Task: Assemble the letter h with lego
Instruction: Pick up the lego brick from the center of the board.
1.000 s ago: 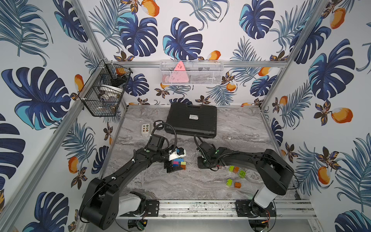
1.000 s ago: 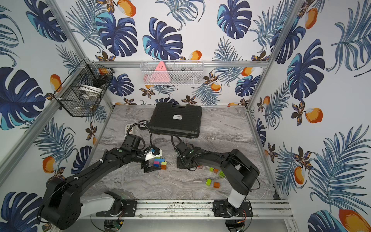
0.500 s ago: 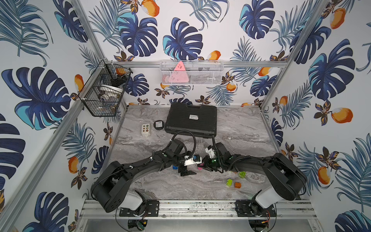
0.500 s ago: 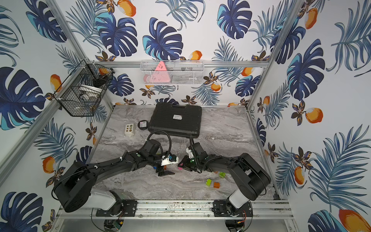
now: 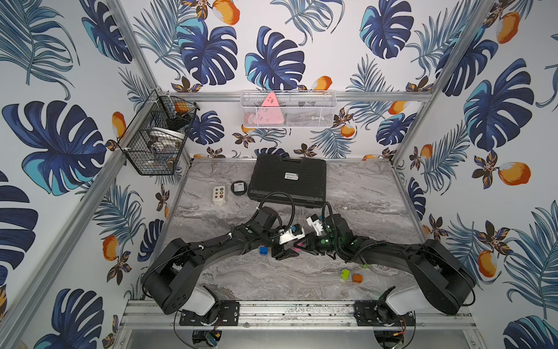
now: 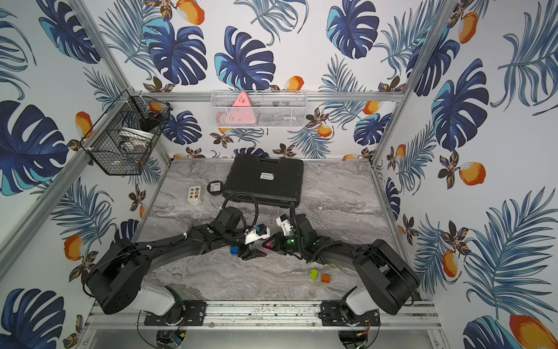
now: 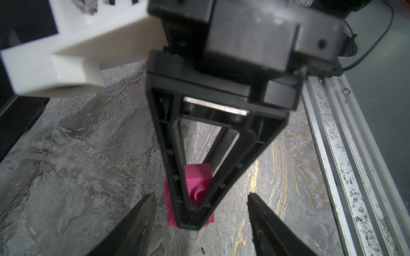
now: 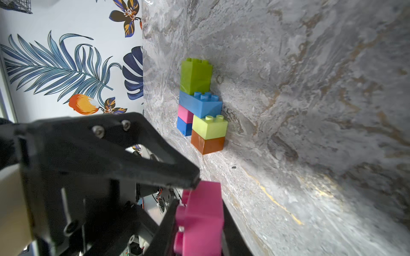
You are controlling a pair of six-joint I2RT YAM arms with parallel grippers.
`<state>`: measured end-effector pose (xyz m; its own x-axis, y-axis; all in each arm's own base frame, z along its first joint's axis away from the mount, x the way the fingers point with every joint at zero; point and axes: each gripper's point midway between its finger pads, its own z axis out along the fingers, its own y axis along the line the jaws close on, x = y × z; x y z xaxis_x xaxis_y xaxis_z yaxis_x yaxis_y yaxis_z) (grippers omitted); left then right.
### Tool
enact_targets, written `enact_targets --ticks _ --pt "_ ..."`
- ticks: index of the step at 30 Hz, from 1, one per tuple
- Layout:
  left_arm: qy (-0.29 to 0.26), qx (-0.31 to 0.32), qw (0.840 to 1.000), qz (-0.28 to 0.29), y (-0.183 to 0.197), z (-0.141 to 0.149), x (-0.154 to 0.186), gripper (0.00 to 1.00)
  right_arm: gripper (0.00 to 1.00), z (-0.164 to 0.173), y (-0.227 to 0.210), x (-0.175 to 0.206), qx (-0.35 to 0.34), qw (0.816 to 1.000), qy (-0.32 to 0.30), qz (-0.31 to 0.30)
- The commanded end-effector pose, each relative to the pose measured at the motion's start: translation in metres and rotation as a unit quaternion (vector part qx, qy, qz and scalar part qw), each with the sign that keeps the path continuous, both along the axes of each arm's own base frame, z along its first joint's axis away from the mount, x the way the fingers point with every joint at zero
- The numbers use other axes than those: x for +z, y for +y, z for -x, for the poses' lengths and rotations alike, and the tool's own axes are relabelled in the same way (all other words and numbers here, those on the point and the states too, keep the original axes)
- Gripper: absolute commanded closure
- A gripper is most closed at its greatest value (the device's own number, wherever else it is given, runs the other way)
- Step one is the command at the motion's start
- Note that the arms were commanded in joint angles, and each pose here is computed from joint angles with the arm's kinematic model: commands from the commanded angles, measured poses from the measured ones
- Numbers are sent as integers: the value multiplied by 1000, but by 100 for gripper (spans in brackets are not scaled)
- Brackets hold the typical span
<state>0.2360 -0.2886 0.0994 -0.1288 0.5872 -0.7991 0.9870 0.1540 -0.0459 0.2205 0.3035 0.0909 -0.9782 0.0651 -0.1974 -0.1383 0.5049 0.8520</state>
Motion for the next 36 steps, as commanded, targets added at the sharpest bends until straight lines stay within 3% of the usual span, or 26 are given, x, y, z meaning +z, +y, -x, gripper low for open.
enact_targets --ticks 1,8,12,19,23,25,30,33,36 --pt "9 -2 1000 14 -3 0 6 33 81 0 4 11 13 1000 -21 -16" --pt "18 -7 1000 3 -2 1 3 49 81 1 6 16 17 999 -27 -24" --pt "18 -10 1000 0 -2 2 2 67 80 1 6 18 13 999 -28 -24" --pt "1 -1 1000 -20 1 -5 -3 72 46 -6 -5 18 -24 999 -27 8" --pt "-8 8 999 -43 2 -10 -9 72 41 -12 -23 11 -63 995 -13 69" --pt "-19 10 998 -62 2 -12 -15 72 39 -18 -43 2 -106 986 3 125" --pt "-14 18 994 -104 -1 -15 -29 72 40 -24 -105 -14 -195 945 47 260" --pt "1 14 991 -132 -3 -13 -39 71 40 -24 -140 -11 -235 915 57 324" --pt "11 12 986 -165 -3 -12 -52 71 39 -22 -184 -3 -292 871 64 389"
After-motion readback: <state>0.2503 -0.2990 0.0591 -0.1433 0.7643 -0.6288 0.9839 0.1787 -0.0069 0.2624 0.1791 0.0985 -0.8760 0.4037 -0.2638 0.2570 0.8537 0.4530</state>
